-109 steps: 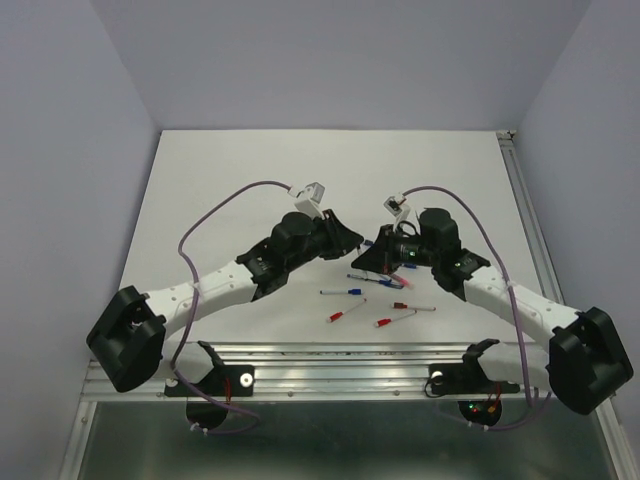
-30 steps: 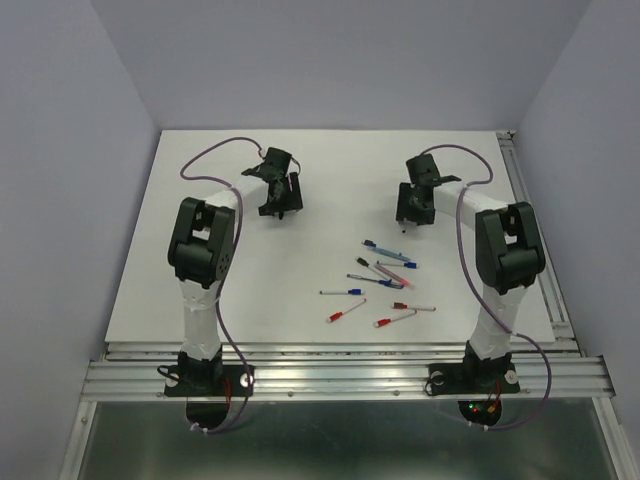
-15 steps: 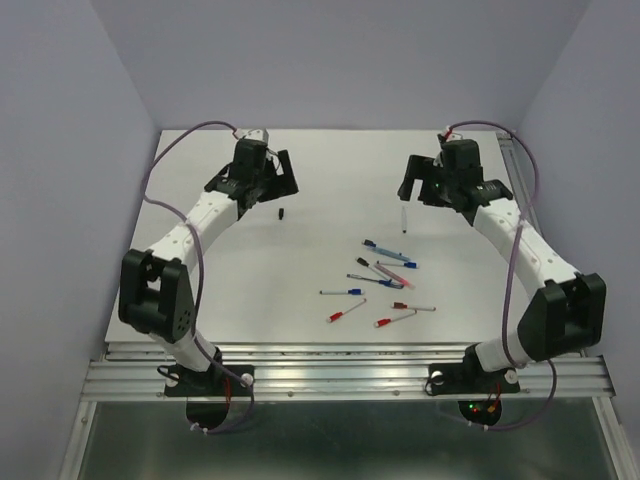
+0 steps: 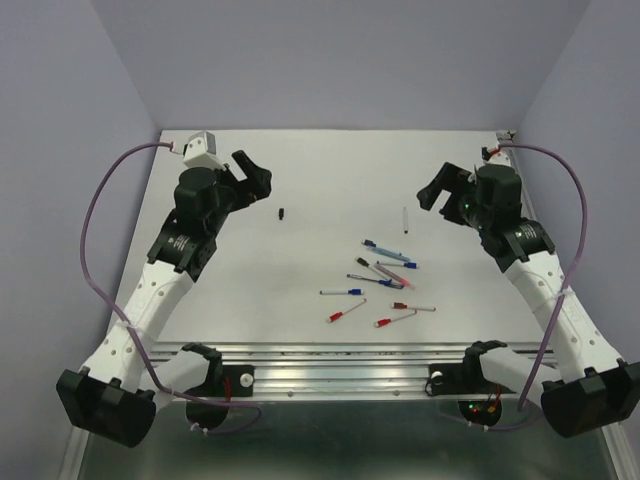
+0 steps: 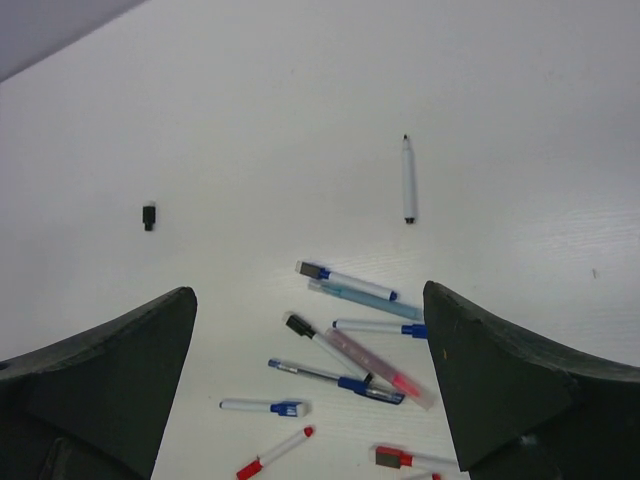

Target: Open the pen caps

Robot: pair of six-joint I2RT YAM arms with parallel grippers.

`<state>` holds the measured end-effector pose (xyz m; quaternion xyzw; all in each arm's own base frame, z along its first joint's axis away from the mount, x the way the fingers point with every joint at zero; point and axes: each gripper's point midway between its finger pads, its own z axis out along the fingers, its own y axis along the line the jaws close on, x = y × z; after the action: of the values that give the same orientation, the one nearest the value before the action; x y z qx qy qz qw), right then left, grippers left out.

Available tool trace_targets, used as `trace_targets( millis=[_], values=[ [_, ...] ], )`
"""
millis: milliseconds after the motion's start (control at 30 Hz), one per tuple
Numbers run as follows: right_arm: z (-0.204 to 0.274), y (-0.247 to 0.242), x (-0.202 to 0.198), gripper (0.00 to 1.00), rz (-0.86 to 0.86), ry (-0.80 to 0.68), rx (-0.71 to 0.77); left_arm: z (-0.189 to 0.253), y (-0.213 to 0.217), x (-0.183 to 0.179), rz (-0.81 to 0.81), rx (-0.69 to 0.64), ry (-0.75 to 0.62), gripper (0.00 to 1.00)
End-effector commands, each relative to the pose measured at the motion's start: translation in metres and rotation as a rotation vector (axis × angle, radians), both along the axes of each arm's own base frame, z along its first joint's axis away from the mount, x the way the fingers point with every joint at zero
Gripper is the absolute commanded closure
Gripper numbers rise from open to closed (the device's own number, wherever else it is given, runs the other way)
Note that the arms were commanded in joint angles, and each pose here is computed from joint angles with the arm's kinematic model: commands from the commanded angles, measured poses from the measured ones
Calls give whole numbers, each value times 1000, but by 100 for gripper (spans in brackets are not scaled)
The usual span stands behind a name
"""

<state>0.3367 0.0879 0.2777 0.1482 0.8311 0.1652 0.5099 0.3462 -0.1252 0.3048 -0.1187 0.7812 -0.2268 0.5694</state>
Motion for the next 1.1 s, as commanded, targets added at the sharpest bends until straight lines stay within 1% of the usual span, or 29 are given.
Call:
trace_targets(
  millis=[0,33,133,167,200,267,300,367,400,433,467,533,567,600,633,667,767,900,967,1067],
  values=[
    [-35,13,-28,0,46,117,84,3,13,-2,72,-33,-38,1],
    [-60,27,-45,0,127,193,125,2,15,-6,71,-29,-42,1],
    [-92,35,-75,0,163,287,167,0,9,-13,35,-52,-46,1],
    [-119,33,-89,0,122,360,172,-5,2,-15,-2,-70,-38,1],
    [-130,32,-100,0,96,382,140,-7,-1,-18,-20,-80,-35,1],
    [-155,37,-118,0,47,458,140,-22,-9,-21,-64,-93,-4,1],
    [-161,49,-129,0,73,469,109,-28,-12,-23,-73,-114,17,1],
    [-176,63,-141,0,51,520,117,-44,-15,-26,-84,-127,56,1],
    [-180,74,-155,0,81,550,85,-49,-16,-27,-90,-127,68,1],
    [-188,73,-154,0,-2,566,67,-57,-18,-28,-97,-123,84,1],
    [-191,82,-164,0,14,580,42,-60,-17,-29,-95,-124,91,1],
    [-200,78,-171,0,-40,594,-9,-63,-18,-30,-97,-127,94,1],
    [-205,80,-173,0,-84,611,-10,-68,-18,-32,-101,-126,104,1],
    [-206,83,-178,0,-89,615,-20,-68,-19,-32,-104,-125,102,1],
    [-206,77,-179,0,-124,607,-43,-68,-19,-33,-108,-123,100,1],
    [-208,78,-179,0,-169,608,-18,-71,-19,-34,-108,-122,106,1],
    [-217,77,-181,1,-218,612,12,-69,-23,-34,-126,-129,92,1],
    [-224,83,-171,15,-255,581,55,-70,-31,-37,-174,-128,85,1],
    [-227,83,-168,20,-278,578,38,-69,-33,-39,-191,-127,72,1],
    [-231,83,-165,25,-305,586,-1,-70,-34,-39,-194,-127,71,1]
  ],
)
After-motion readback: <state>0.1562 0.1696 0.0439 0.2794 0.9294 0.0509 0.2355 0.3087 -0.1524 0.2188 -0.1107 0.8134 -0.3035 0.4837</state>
